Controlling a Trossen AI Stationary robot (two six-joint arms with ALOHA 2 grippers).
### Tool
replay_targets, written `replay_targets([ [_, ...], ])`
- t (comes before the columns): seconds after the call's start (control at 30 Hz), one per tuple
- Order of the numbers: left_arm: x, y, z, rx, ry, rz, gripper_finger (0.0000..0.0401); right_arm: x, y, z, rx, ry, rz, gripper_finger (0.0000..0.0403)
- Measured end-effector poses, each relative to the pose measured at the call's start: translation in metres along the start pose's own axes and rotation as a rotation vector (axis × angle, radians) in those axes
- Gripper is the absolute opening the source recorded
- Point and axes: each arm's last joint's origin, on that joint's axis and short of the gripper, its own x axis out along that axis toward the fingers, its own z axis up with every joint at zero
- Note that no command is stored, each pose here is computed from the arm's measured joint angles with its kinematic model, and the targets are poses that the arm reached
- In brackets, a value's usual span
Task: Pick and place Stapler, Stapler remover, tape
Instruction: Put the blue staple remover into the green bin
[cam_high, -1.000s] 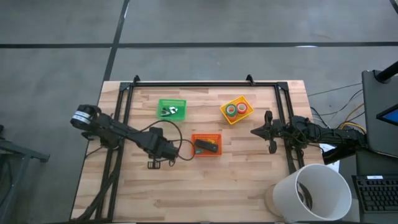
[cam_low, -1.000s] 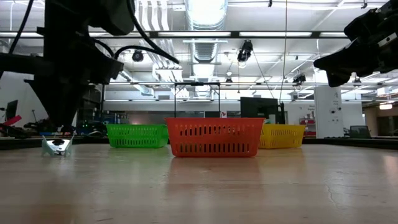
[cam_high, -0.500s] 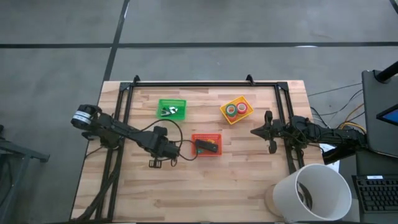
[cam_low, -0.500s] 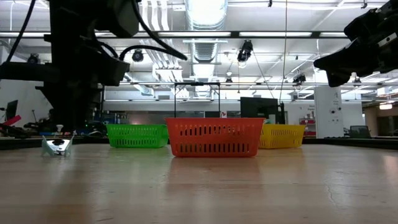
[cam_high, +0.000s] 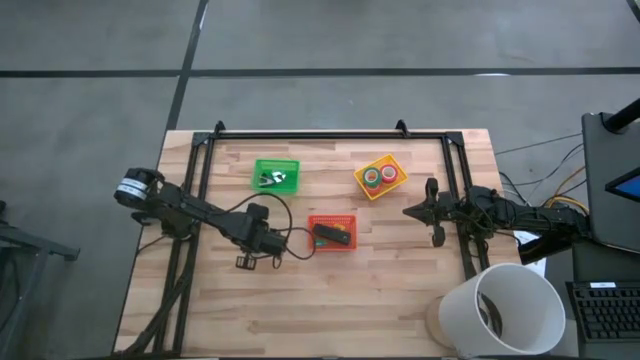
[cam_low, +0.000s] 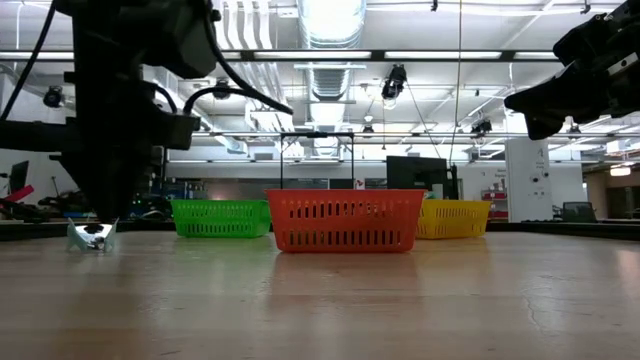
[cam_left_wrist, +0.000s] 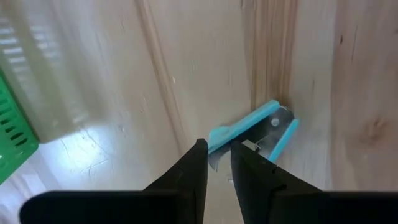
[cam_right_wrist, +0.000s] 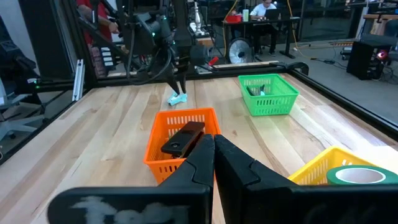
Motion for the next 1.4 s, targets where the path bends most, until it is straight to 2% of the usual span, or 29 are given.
replay_targets([
  [0.9,0.001,0.001,0.001,0.006,-0.013,-0.002,0.0068,0.0,0.0,0.0,0.0,0.0,0.0,0.0008],
  [1.13,0.008,0.0,-0.004,0.033,0.023,0.001,0.0067,0.0,0.0,0.0,0.0,0.0,0.0,0.0008],
  [1.4,0.011,0.0,-0.008,-0.006,0.036,0.01,0.0067,0.0,0.0,0.0,0.0,0.0,0.0,0.0009],
])
